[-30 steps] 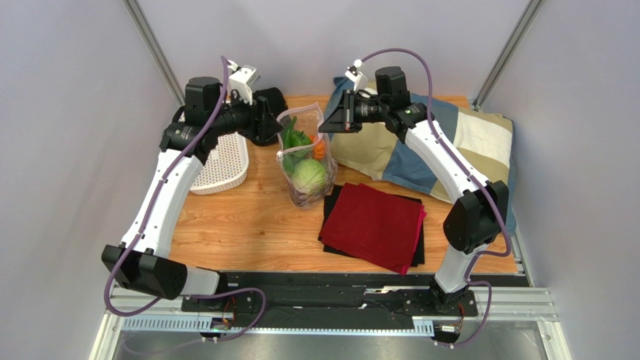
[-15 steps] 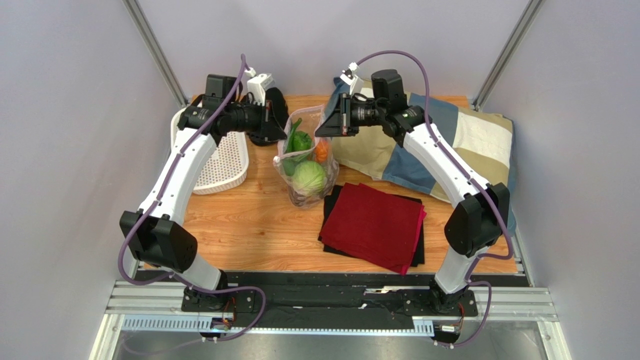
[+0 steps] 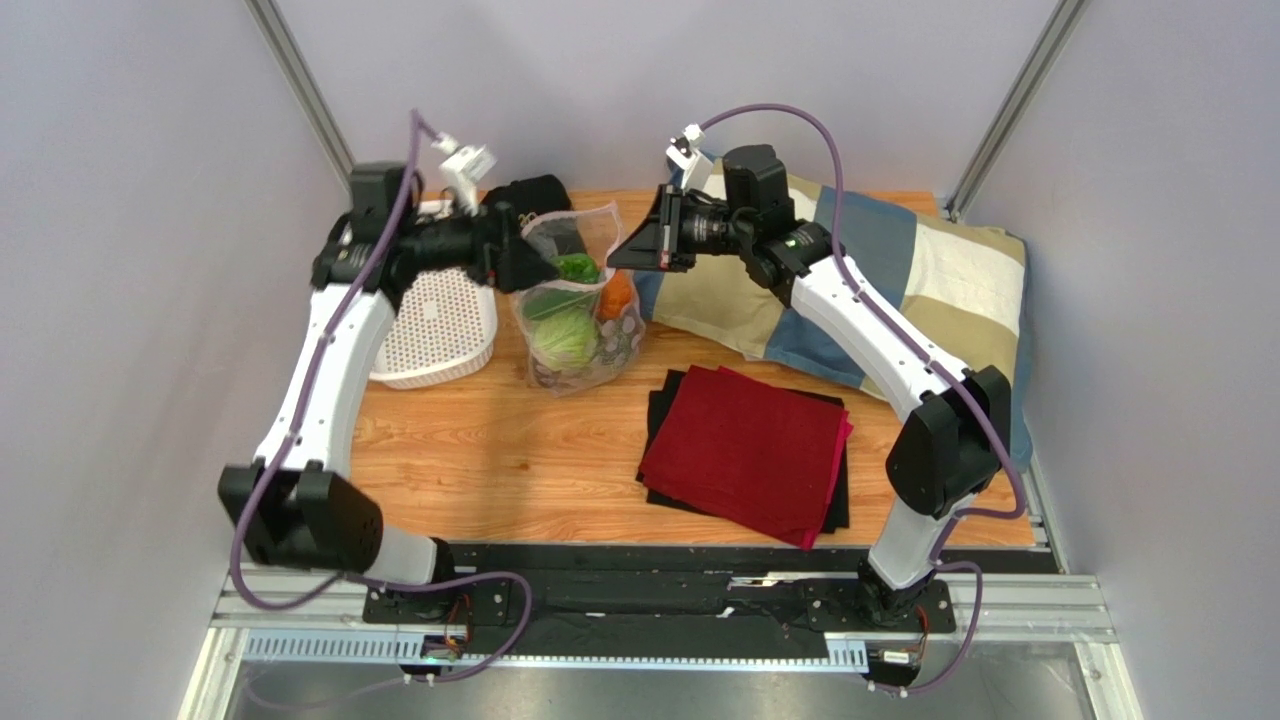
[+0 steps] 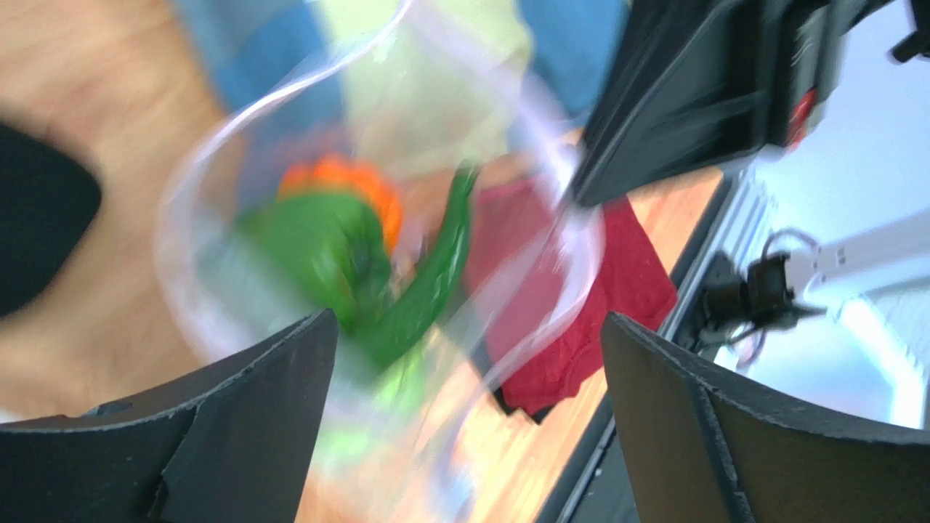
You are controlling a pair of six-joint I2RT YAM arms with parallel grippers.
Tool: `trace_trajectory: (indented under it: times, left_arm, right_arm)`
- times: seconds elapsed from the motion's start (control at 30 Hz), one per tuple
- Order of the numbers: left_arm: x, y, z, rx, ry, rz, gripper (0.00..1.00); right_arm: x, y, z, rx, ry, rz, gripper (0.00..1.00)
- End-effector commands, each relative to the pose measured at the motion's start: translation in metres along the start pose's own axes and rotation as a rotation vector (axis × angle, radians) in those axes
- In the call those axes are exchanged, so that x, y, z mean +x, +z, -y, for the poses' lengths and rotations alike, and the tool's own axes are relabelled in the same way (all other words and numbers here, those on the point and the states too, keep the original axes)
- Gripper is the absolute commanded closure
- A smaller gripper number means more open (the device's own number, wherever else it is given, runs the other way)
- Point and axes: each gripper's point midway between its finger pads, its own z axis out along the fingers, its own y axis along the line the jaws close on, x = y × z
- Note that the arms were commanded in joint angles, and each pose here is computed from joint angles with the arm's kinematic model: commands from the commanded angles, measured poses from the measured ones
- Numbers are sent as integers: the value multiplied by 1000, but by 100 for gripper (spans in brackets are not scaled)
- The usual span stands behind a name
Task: Place the food in the zip-top bag and seal the zipper
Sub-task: Zip the zipper food storage bag at the center of the board.
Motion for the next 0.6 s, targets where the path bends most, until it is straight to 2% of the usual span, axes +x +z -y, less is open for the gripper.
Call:
trace_trajectory:
  times: [0.0, 0.03, 0.1, 0.13, 0.2, 0.27, 0.3, 0.4, 0.57]
  left_arm:
    - [-16, -66, 14, -55, 165, 285, 1]
    - [1, -70, 2, -98, 176, 283, 1]
    - [10, -84, 11, -132, 292, 299, 1]
    - [25, -87, 4, -152, 282, 283, 1]
    - [35, -95, 12, -144, 291, 291, 1]
    - [56, -94, 18, -97, 369, 262, 1]
    - [60, -97, 26, -93, 425, 271, 1]
    - [68, -91, 15, -126, 480, 332, 1]
    - [64, -78, -7, -114, 513, 313, 17]
  right_arm:
    - [-16, -8, -3, 6, -15, 75, 100]
    - [-15, -8, -2, 8, -10, 74, 100]
    - [-15, -8, -3, 5, -14, 74, 100]
    - [-15, -8, -2, 7, -16, 73, 100]
    - [-15, -8, -3, 6, -16, 71, 100]
    - [-15, -8, -3, 3, -15, 70, 100]
    - [-14, -8, -4, 0, -16, 64, 100]
    - [-12, -8, -4, -7, -15, 56, 100]
    - [-8, -8, -11, -33, -46, 36, 100]
